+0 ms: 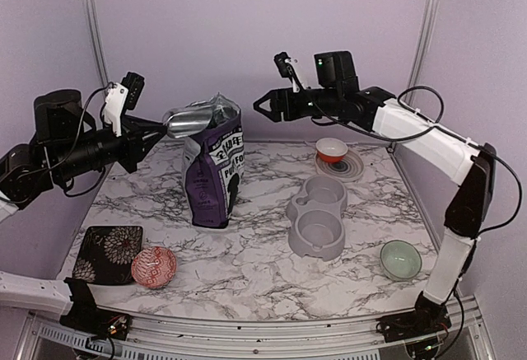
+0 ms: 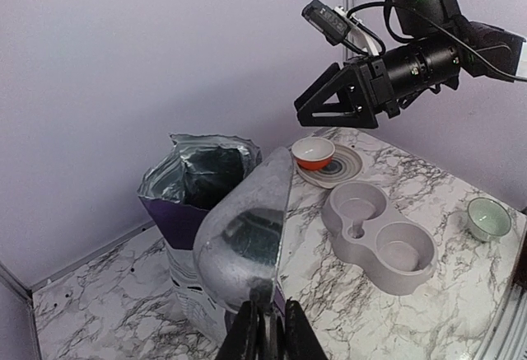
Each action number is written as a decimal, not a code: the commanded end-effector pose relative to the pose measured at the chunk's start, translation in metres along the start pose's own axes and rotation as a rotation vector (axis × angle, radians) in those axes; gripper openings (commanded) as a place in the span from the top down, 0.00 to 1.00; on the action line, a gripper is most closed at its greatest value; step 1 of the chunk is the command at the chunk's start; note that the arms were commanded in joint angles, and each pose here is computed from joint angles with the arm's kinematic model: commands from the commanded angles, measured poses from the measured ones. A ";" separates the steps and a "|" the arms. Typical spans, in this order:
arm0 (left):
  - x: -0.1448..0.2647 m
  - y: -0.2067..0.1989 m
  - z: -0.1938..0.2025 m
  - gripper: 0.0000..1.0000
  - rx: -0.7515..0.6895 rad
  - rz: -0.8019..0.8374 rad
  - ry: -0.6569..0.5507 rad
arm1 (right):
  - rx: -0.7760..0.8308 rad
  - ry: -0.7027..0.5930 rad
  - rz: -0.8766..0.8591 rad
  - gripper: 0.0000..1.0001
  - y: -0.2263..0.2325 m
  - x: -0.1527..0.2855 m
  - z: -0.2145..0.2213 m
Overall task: Serve the pet food
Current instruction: Pass from the left arm to the right, then pass from the right arm to the left, then pass from the left arm to the right
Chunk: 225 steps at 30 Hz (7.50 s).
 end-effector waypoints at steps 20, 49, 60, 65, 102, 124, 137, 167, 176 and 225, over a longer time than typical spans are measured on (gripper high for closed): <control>-0.097 -0.103 0.009 1.00 -0.108 0.518 0.377 | 0.598 -0.050 -0.353 0.41 0.095 0.127 0.044; -0.140 -0.117 0.026 1.00 -0.054 0.478 0.469 | 0.591 0.016 -0.228 1.00 0.087 0.101 0.063; -0.139 -0.106 0.013 0.53 0.005 0.373 0.367 | 0.489 -0.090 -0.083 1.00 0.078 0.108 0.061; -0.137 -0.098 0.002 0.36 0.049 0.298 0.277 | 0.399 -0.151 -0.020 1.00 0.073 0.111 0.061; -0.160 -0.102 -0.004 0.27 0.257 0.264 -0.148 | -0.738 -0.391 0.469 1.00 0.046 0.094 -0.007; -0.181 -0.098 -0.003 0.63 0.270 0.180 -0.261 | -0.789 -0.393 0.380 1.00 0.065 0.084 -0.014; -0.183 -0.098 -0.002 1.00 0.251 0.078 -0.303 | -0.797 -0.344 0.381 1.00 0.072 0.068 -0.005; -0.116 -0.049 -0.013 1.00 0.202 0.162 -0.176 | 0.075 -0.330 0.266 0.21 0.036 0.159 0.041; -0.096 -0.036 -0.023 1.00 0.116 0.219 0.014 | 0.211 -0.264 -0.256 0.10 0.070 0.150 0.061; -0.095 -0.046 -0.015 1.00 0.241 0.415 0.185 | 0.023 -0.315 -0.730 0.58 0.088 0.110 0.019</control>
Point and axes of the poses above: each gripper's point midway between its finger pads, its own x axis back along the fingers, its own y axis along the line the jaws close on, z = x × y, the point moved 7 cm from there along x, back along the fingers, and after that the axes turned 14 degrees about x, right-handed, at the moved point
